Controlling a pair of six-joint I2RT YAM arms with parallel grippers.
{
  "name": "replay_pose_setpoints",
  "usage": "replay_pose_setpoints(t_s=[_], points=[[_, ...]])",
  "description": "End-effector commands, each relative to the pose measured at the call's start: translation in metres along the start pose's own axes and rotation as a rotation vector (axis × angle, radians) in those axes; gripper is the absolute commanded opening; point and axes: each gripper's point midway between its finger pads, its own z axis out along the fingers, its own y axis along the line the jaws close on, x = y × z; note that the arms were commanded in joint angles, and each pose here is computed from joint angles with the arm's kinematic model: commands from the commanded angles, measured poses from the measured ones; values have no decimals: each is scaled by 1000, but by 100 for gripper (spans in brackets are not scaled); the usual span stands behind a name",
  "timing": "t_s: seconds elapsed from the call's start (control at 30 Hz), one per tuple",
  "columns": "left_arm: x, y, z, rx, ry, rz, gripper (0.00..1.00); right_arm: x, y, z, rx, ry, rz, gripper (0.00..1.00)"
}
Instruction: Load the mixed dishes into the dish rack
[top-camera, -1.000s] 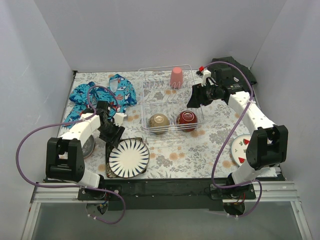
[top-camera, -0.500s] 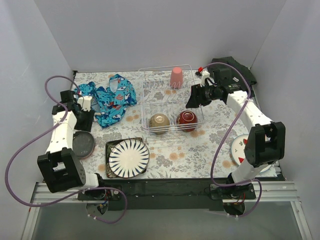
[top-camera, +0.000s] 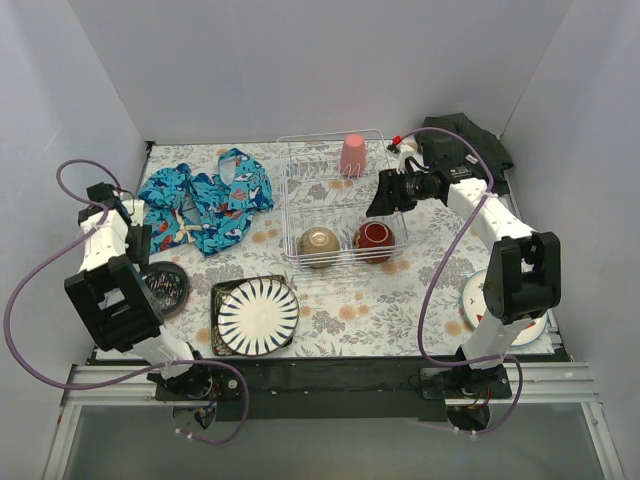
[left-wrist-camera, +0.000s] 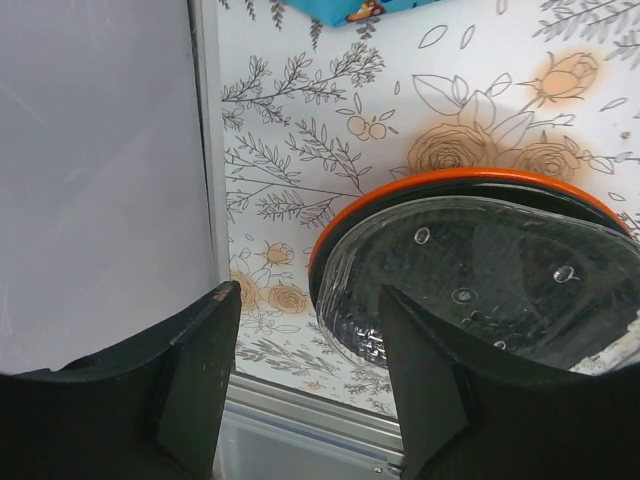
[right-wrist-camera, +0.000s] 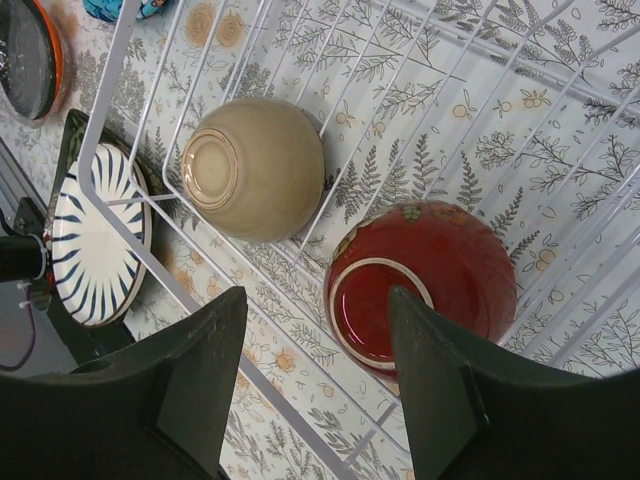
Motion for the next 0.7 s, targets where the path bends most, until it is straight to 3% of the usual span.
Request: replay_pose_setpoints(t_s=[0.0, 0.4, 0.67], points=[[6, 5, 4, -25, 13, -51, 57, -30, 12, -7, -33, -67, -42, 66], [40, -16, 39, 26, 68, -70, 56, -25, 15, -20, 25, -77, -64, 66], [33, -40, 52, 169, 61, -81, 43, -21, 19, -22, 55, -60, -113, 66]])
